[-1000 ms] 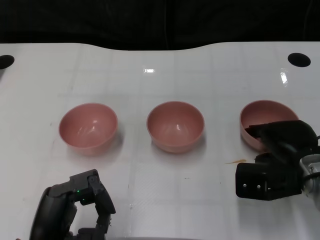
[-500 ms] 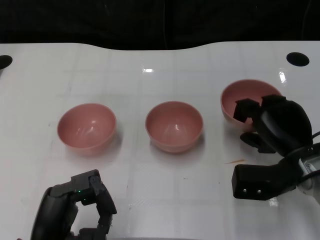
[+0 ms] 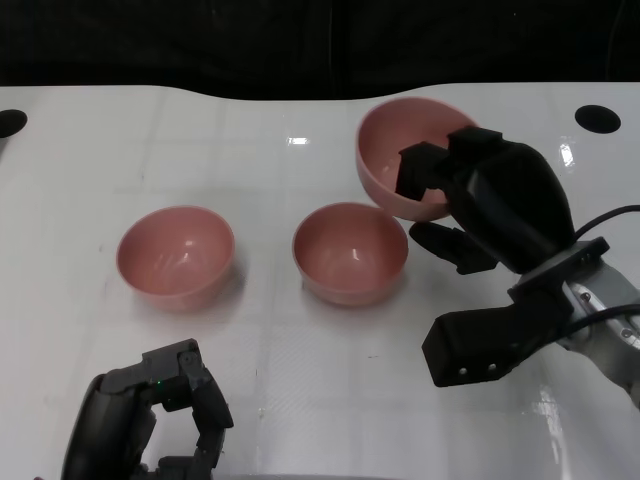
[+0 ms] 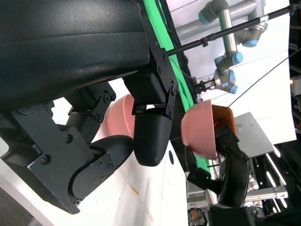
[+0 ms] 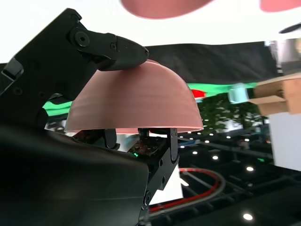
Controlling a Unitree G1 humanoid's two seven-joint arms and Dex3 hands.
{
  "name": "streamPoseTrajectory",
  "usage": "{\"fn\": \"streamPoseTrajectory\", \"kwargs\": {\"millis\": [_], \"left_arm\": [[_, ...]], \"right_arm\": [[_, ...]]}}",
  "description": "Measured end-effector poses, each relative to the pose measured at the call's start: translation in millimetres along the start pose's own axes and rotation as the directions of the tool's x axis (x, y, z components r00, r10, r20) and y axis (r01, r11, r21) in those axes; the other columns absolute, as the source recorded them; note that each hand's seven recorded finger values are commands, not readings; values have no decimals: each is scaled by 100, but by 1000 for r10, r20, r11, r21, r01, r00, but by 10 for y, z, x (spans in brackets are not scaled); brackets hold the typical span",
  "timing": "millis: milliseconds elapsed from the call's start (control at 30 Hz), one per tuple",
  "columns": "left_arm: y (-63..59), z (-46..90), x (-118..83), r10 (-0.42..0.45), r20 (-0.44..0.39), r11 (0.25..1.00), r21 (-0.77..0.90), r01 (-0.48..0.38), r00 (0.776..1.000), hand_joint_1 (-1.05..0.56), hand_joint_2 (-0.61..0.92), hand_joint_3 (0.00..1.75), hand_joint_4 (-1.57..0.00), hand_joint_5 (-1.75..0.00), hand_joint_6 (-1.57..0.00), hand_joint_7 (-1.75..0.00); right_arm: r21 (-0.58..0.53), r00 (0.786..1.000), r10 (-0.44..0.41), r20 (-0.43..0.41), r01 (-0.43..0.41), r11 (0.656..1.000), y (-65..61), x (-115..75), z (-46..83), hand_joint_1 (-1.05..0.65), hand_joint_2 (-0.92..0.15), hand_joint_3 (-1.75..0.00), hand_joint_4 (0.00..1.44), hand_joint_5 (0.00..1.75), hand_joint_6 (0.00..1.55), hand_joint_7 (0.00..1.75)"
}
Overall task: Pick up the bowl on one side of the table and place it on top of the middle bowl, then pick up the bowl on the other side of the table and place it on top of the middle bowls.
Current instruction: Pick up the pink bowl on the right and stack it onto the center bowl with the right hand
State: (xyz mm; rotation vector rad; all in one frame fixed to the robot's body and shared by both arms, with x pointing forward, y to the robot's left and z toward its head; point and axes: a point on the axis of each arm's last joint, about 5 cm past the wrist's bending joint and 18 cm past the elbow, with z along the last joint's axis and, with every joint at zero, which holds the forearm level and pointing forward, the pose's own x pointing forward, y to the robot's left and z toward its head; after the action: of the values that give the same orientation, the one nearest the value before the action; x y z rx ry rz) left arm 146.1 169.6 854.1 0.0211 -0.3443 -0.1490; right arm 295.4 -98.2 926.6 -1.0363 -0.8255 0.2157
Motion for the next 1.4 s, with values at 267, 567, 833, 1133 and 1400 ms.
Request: {"fn": "streamPoseTrajectory", "kwargs": {"millis": [267, 567, 833, 1133, 1400], "left_arm": [[2, 1, 0, 1, 0, 1000, 0, -1, 1000, -12, 33, 140, -96, -167, -92, -147], [-8, 6, 2, -1, 7, 1000, 1, 1, 1000, -13, 33, 141, -95, -167, -93, -146], [-23, 7, 6, -3, 12, 1000, -1, 3, 1000, -15, 31, 142, -96, -168, -93, -146], [-52, 7, 12, -12, 18, 1000, -13, 12, 1000, -14, 30, 143, -96, -168, -92, -144], [-60, 8, 14, -12, 22, 1000, -20, 12, 1000, -15, 29, 143, -94, -168, -92, -143]], "right_arm": [[65, 999, 32, 36, -34, 997, 146, 44, 149, -19, -36, -131, 96, 175, 76, 175], [88, 993, 110, 33, -113, 990, 337, 33, 222, -17, -32, -129, 95, 175, 77, 175], [61, 983, 181, 15, -181, 982, 452, 11, 218, -18, -34, -126, 93, 175, 76, 175], [27, 954, 300, -26, -300, 954, 524, 20, 217, -42, -85, -31, 63, 52, 74, 13], [2, 928, 370, -53, -370, 929, 546, 28, 229, -63, -92, -30, 45, 25, 54, 0]]}}
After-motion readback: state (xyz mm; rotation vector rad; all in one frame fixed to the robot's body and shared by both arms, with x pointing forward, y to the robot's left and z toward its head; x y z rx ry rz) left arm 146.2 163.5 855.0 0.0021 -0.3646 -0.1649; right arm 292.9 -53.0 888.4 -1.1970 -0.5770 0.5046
